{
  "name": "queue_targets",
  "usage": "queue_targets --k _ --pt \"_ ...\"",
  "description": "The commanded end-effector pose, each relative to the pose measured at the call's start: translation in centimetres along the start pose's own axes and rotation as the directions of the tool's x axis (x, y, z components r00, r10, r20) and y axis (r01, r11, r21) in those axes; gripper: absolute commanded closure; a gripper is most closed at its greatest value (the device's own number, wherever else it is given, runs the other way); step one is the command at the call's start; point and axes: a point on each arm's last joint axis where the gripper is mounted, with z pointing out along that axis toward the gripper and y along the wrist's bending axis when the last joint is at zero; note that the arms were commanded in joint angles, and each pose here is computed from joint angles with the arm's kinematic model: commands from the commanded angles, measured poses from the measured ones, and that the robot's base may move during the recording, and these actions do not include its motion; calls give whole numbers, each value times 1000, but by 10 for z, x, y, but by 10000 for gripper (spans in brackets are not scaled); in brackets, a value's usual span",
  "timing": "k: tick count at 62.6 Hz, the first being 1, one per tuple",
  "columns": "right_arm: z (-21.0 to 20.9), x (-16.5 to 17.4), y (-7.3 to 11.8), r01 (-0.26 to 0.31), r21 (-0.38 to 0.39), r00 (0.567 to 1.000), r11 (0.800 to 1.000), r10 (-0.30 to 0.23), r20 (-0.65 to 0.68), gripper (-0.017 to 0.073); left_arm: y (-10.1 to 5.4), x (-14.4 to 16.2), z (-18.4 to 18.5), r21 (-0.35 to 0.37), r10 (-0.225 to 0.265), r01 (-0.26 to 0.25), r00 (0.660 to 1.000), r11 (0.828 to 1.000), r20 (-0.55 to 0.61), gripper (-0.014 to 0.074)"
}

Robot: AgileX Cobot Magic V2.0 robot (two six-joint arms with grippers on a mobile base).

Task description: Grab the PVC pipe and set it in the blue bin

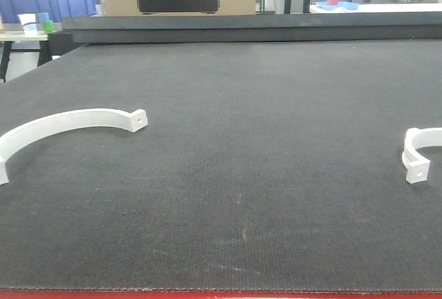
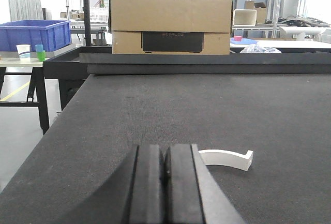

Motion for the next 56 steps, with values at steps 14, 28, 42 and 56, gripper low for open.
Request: queue_targets --k 14,28,42,56 --pt "-1 -7 1 128 7 989 992 -128 79 727 0 -2 0 5 -3 3 1000 1000 23 704" --pt "-8 -37 5 134 4 906 991 -124 404 727 0 -16 -2 8 -14 13 984 1000 177 704" --pt "-16 -57 2 39 3 836 999 -34 547 727 0 -31 -4 10 -33 32 964 999 264 704" --pt "-23 -97 3 24 1 858 1000 -22 514 727 1 -83 -14 10 -34 33 933 999 357 704"
